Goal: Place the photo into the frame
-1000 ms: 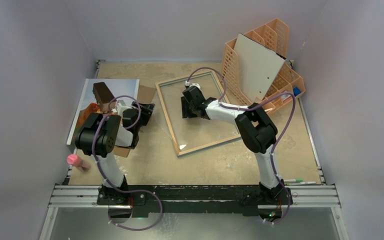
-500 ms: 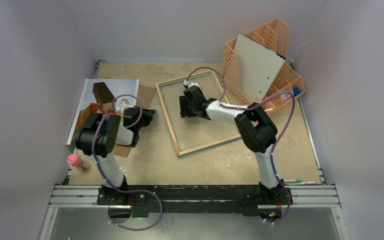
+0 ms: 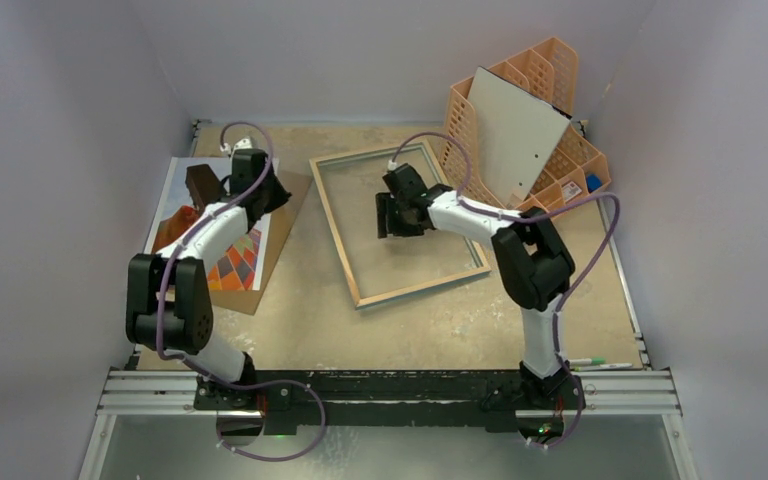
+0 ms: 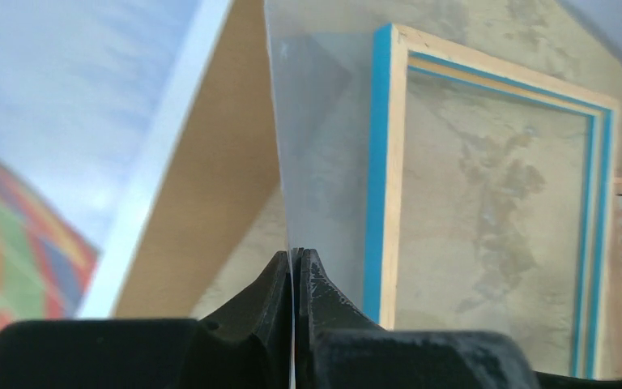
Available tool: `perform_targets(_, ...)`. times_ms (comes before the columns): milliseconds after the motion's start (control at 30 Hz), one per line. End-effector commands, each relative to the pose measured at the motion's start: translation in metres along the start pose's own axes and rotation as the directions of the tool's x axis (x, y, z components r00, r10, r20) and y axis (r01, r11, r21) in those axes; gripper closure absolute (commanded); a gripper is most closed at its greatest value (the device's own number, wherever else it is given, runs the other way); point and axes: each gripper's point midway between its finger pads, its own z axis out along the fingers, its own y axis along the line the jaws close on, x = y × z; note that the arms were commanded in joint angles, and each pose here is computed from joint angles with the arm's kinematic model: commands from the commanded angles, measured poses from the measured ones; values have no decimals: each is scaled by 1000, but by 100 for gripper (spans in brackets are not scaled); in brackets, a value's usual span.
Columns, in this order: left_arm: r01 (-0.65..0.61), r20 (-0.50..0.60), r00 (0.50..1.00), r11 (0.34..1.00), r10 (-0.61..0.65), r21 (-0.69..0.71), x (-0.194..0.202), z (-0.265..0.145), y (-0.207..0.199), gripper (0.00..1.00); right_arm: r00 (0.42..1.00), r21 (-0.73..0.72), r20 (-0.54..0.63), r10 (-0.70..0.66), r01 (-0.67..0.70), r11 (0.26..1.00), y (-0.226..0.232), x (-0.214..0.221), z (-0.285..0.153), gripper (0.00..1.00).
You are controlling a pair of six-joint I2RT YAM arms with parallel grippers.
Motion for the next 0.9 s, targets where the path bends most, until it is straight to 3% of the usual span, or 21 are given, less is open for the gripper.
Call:
perform_targets(0,-207,-105,976,958,189,-197,-15,-35,40,100,995,82,75,69,-75,994,-36,-27,-45,36)
perform_targets(167,-305,-178,948,917,265,-258,-31,-48,49,100,991,132,114,75,-90,987,-69,-36,-63,35)
perform_targets(400,-371,-192,926,875,325,-309,-61,-71,51,100,990,272,107,89,-115,955,-121,-20,-71,35)
perform_targets(633,-378,-132,926,866,354,-328,-107,-109,32,100,986,524,156,57,-132,842,-183,-7,-92,29)
perform_targets(867,-379,-78,924,869,374,-320,-136,-140,14,100,985,564,166,48,-135,815,-195,-12,-95,23)
